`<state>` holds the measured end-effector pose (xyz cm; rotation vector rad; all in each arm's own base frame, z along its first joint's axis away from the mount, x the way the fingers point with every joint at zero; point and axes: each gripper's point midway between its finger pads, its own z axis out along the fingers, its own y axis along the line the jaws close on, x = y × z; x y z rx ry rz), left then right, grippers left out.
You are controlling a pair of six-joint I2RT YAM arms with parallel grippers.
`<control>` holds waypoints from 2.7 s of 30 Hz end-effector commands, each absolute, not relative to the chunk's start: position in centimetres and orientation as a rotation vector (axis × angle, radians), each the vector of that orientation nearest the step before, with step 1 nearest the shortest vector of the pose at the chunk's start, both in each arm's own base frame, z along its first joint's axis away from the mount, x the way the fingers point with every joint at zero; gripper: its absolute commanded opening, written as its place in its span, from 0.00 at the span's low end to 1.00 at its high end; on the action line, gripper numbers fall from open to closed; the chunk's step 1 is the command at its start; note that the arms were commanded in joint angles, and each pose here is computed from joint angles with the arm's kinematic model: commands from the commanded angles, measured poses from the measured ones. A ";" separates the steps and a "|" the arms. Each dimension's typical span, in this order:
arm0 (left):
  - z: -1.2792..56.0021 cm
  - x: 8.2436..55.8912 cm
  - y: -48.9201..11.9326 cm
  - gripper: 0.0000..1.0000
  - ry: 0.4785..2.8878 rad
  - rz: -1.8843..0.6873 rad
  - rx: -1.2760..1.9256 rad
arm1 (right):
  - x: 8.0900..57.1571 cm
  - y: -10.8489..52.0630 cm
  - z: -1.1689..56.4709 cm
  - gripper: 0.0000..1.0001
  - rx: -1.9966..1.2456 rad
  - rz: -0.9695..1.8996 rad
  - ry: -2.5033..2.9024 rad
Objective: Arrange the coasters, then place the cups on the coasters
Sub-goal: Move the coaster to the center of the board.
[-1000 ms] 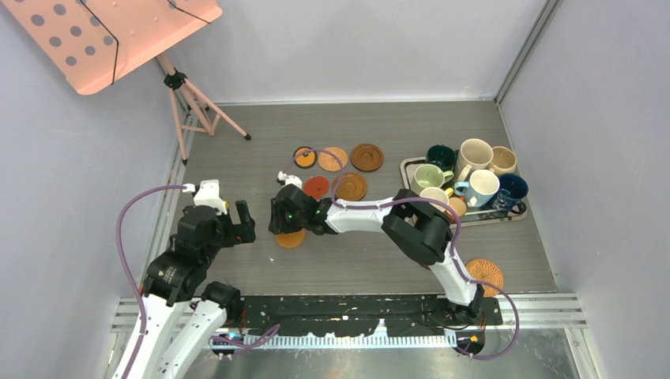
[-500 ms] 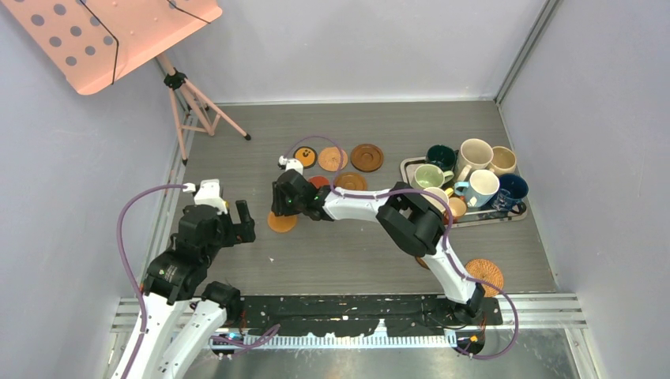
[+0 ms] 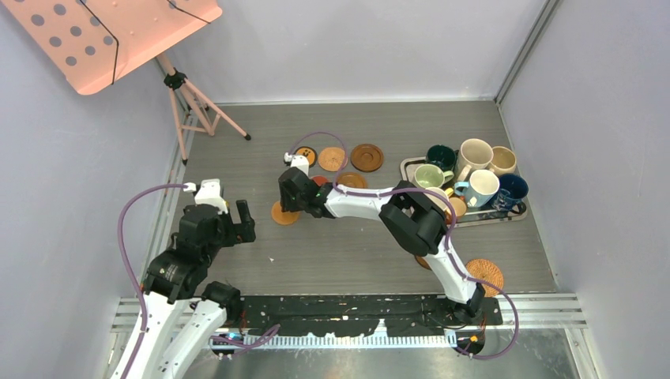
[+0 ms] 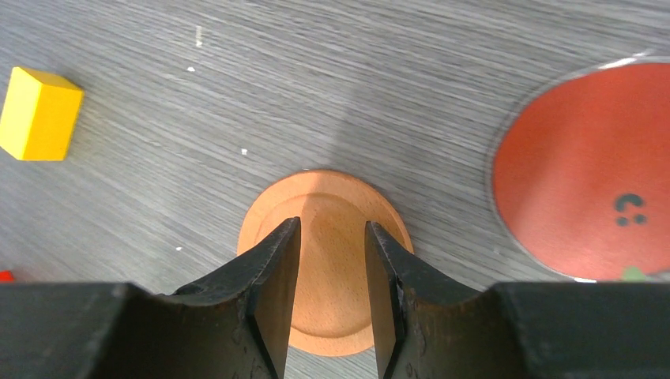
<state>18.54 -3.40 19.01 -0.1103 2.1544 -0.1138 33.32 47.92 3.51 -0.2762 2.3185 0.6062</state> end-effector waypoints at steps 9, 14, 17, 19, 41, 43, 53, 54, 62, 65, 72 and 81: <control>19.4 18.9 -3.4 0.99 2.133 -0.113 -0.121 | 33.3 39.9 0.7 0.43 -0.332 0.197 2.428; 19.5 18.9 -3.4 0.99 2.130 -0.114 -0.122 | 33.5 40.9 1.5 0.43 -0.344 0.246 2.416; 19.4 18.9 -3.4 0.99 2.132 -0.113 -0.122 | 33.3 41.6 3.0 0.43 -0.356 0.308 2.399; 19.4 18.9 -3.4 0.99 2.131 -0.113 -0.121 | 33.2 41.9 4.7 0.44 -0.356 0.345 2.387; 19.9 18.7 -3.8 0.99 2.103 -0.153 -0.105 | 20.4 20.2 10.4 0.60 0.025 0.130 2.477; 19.9 18.7 -3.9 0.99 2.105 -0.158 -0.102 | 19.5 18.1 10.5 0.61 0.093 0.112 2.462; 19.9 18.7 -4.0 0.98 2.106 -0.163 -0.099 | 18.0 11.6 6.6 0.74 0.276 -0.024 2.461; 19.9 18.7 -4.0 0.98 2.105 -0.162 -0.099 | 17.9 11.6 6.2 0.74 0.282 -0.015 2.466; 19.9 18.7 -3.9 0.98 2.104 -0.158 -0.100 | 18.5 10.8 4.0 0.77 0.340 0.001 2.485; 19.9 18.7 -3.9 0.98 2.106 -0.157 -0.101 | 18.7 11.0 3.6 0.77 0.324 0.016 2.491; 19.9 18.7 -3.8 0.98 2.105 -0.152 -0.104 | 19.0 10.1 2.5 0.79 0.319 -0.055 2.522; 19.9 18.7 -3.8 0.98 2.104 -0.153 -0.104 | 18.2 13.0 1.9 0.72 0.270 0.128 2.585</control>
